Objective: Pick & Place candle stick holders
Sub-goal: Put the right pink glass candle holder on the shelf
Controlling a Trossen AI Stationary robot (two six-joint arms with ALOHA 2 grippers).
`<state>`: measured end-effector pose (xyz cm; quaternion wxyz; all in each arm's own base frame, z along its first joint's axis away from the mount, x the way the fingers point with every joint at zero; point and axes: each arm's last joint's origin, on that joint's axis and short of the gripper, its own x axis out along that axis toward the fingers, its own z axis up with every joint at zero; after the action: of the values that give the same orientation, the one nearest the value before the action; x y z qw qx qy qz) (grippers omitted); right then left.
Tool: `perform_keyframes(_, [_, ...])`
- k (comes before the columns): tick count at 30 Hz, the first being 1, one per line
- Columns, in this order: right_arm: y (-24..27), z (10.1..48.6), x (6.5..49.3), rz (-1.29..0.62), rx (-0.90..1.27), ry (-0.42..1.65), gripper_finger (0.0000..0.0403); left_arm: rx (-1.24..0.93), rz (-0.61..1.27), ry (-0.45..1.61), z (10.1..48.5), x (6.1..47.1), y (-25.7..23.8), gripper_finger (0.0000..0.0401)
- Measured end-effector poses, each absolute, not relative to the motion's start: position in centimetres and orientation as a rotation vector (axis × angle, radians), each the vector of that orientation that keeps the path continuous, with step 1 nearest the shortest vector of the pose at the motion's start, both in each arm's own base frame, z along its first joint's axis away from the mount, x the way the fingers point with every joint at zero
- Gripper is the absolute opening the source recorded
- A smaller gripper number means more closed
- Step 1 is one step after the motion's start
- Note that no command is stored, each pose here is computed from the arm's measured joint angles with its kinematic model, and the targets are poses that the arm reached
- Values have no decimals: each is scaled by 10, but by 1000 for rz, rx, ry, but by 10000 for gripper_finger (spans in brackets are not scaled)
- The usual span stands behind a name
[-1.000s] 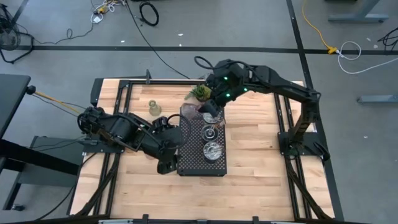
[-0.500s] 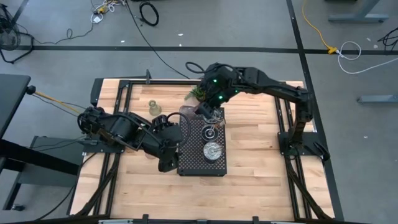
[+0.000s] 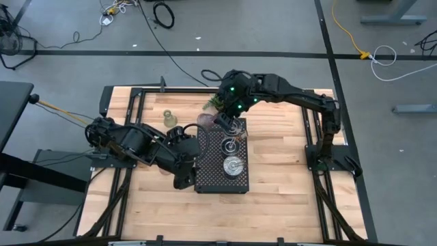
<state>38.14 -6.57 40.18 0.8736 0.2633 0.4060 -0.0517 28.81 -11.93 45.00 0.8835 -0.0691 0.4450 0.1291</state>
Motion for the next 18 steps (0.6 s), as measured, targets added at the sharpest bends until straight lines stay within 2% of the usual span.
perform_keyframes(8, [-61, 369, 403, -82, 526, 964, 161, -143, 268, 926, 450, 288, -119, 335])
perform_keyframes(18, [-62, 360, 406, -95, 502, 1012, 161, -143, 269, 925, 450, 288, -119, 335])
